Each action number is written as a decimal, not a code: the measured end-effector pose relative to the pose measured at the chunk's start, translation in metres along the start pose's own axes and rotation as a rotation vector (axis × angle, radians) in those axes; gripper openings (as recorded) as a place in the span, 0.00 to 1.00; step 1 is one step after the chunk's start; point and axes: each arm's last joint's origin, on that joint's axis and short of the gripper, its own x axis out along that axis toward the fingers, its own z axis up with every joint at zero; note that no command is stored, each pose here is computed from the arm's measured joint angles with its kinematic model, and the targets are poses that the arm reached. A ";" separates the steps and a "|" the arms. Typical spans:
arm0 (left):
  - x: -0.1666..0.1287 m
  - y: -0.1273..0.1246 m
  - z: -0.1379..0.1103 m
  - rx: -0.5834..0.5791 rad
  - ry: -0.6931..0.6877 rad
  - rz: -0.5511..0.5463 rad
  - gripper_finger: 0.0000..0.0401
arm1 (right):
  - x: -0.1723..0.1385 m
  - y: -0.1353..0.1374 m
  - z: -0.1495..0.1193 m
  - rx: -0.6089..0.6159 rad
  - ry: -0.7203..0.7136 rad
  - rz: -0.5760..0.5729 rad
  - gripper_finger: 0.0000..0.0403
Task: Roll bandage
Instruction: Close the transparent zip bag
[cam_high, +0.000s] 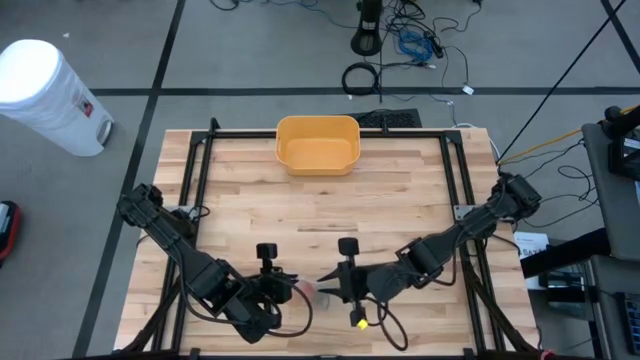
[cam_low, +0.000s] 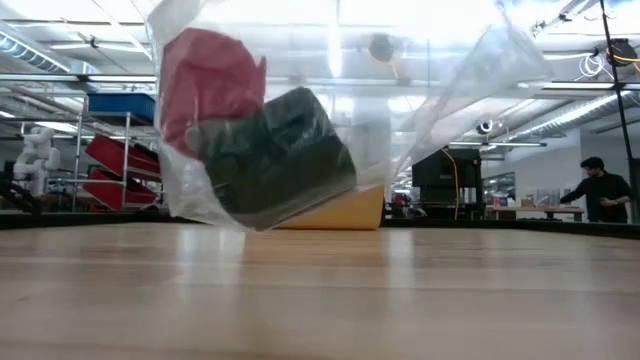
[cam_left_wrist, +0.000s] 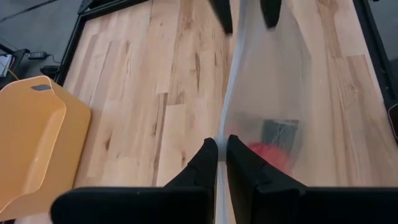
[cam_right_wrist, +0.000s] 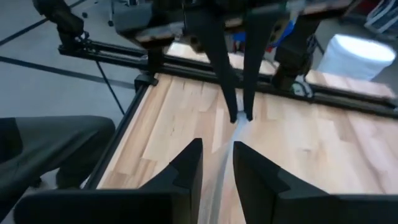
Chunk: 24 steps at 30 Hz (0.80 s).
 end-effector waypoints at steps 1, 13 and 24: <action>0.000 0.000 0.000 0.000 -0.001 0.000 0.06 | 0.003 -0.001 -0.002 0.005 0.010 0.008 0.18; 0.007 0.008 0.003 -0.016 0.014 0.008 0.06 | 0.016 -0.021 -0.004 0.096 0.038 0.003 0.18; 0.008 0.008 0.003 -0.018 0.020 -0.001 0.06 | 0.018 -0.028 -0.006 0.084 0.058 -0.024 0.00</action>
